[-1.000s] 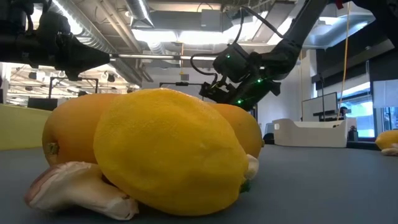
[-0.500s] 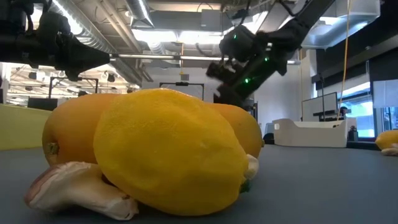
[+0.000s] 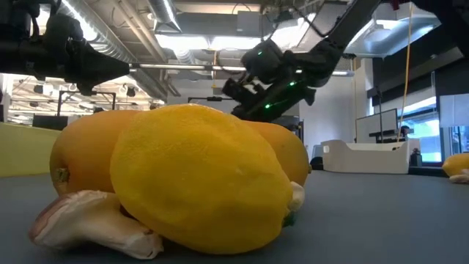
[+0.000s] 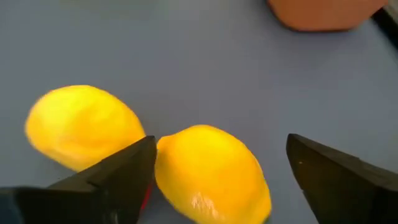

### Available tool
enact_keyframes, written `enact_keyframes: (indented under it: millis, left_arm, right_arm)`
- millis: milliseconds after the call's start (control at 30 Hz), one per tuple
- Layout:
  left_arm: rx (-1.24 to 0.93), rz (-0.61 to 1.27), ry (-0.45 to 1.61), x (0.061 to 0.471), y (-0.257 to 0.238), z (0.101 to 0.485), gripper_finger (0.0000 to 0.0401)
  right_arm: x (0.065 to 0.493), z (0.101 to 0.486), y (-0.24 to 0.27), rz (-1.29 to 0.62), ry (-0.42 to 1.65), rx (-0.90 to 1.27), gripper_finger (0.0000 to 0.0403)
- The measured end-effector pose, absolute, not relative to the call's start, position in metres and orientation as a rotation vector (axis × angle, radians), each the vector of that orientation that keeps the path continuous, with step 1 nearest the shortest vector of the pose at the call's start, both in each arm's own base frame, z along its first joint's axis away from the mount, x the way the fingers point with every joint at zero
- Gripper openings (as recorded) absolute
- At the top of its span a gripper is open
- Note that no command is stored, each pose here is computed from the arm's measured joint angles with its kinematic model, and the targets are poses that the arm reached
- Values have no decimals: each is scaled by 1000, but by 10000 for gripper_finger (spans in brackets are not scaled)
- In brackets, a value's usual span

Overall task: Sort produce into baskets
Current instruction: Put the lemon into the white bin

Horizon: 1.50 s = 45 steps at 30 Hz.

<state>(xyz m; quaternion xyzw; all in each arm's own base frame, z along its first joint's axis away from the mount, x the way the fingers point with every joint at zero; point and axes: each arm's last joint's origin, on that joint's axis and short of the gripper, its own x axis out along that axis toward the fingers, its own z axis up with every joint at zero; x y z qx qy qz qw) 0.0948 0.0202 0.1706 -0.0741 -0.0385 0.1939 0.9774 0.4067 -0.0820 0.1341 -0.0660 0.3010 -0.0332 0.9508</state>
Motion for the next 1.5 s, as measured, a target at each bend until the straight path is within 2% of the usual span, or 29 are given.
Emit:
enact_keyframes:
  millis: [200, 500, 700, 1033, 1233, 1500]
  left_arm:
    - [-148, 391, -84, 95, 20, 171, 72]
    - [-102, 392, -84, 95, 20, 172, 72]
    - [-101, 392, -84, 95, 20, 172, 72]
    - [-102, 401, -90, 95, 20, 173, 72]
    - [-127, 405, -88, 95, 21, 172, 72]
    - [-152, 415, -81, 95, 21, 171, 72]
  right_arm:
    - [408, 123, -82, -39, 723, -131, 323]
    - [407, 123, -82, -36, 738, -131, 249]
    - [399, 138, -81, -57, 783, -106, 246]
    - [372, 199, -78, -144, 811, -145, 246]
    - [335, 238, -88, -246, 898, -206, 246]
    - [285, 274, -122, -445, 932, -108, 247]
